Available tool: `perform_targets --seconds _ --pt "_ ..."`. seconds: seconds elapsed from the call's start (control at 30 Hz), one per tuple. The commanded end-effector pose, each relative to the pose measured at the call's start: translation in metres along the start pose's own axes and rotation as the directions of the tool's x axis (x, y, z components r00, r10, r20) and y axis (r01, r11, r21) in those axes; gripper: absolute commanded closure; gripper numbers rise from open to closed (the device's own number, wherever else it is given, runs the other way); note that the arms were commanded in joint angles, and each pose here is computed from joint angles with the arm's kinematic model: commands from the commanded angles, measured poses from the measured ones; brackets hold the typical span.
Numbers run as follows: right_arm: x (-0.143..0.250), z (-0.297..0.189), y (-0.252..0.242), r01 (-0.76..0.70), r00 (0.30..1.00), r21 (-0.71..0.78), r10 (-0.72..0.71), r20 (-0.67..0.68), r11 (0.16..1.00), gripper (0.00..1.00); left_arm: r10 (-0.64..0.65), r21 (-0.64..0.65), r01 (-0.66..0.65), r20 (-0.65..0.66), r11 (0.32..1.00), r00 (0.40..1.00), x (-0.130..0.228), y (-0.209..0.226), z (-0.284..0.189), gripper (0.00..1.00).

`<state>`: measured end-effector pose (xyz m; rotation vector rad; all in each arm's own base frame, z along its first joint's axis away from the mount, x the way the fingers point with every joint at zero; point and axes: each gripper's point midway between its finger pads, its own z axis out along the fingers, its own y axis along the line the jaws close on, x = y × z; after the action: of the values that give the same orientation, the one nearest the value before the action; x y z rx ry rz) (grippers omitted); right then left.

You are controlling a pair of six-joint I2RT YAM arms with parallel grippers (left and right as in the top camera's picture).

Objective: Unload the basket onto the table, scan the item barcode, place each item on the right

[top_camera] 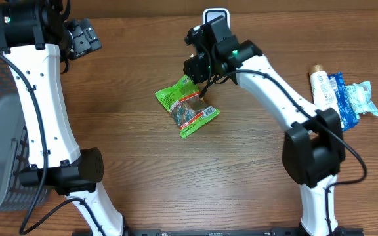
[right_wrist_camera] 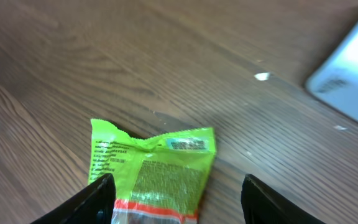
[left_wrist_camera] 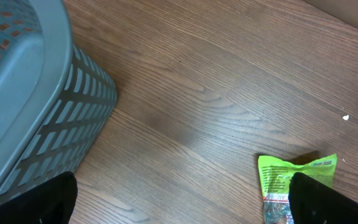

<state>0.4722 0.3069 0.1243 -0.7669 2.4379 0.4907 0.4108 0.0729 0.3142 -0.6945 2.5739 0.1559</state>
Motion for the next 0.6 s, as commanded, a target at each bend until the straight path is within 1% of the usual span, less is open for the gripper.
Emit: perform_targets --seconds 0.0,0.03,0.1,0.13,0.23,0.3,0.43,0.5,0.57 --pt "0.036 0.043 0.007 0.035 0.995 -0.085 -0.043 -0.09 0.996 0.31 0.01 0.007 -0.01 0.017 1.0 1.0 -0.001 0.001 -0.007 0.0" --pt "0.04 0.049 0.007 0.031 0.994 -0.093 -0.04 -0.099 0.995 0.29 0.01 0.007 -0.01 0.017 1.0 1.0 -0.001 0.001 -0.007 0.0" --pt "0.048 0.059 0.005 0.024 0.992 -0.094 -0.035 -0.119 0.995 0.22 0.01 0.007 -0.01 0.017 1.0 1.0 -0.001 0.001 -0.007 0.0" --pt "0.051 0.063 0.004 0.021 0.991 -0.094 -0.033 -0.128 0.995 0.2 0.01 0.007 -0.01 0.017 1.0 1.0 -0.001 0.001 -0.007 0.0" --pt "0.058 0.07 0.002 0.013 0.989 -0.095 -0.027 -0.146 0.995 0.2 0.01 0.007 -0.01 0.017 1.0 1.0 -0.001 0.001 -0.007 0.01" --pt "0.061 0.071 0.003 0.008 0.988 -0.105 -0.024 -0.155 0.994 0.24 0.01 0.007 -0.01 0.017 1.0 1.0 -0.001 0.001 -0.007 0.0" --pt "0.073 0.068 0.005 -0.017 0.979 -0.108 -0.006 -0.205 0.994 0.38 0.01 0.007 -0.01 0.016 1.0 1.0 -0.001 0.001 -0.007 0.0" --pt "0.082 0.065 0.002 -0.073 0.968 -0.091 0.048 -0.248 0.993 0.46 0.01 0.007 -0.01 0.017 1.0 1.0 -0.001 0.001 -0.007 0.0" --pt "0.09 0.061 -0.005 -0.167 0.947 -0.053 0.145 -0.285 0.985 0.53 0.01 0.007 -0.01 0.017 1.0 1.0 -0.001 0.001 -0.007 0.0"
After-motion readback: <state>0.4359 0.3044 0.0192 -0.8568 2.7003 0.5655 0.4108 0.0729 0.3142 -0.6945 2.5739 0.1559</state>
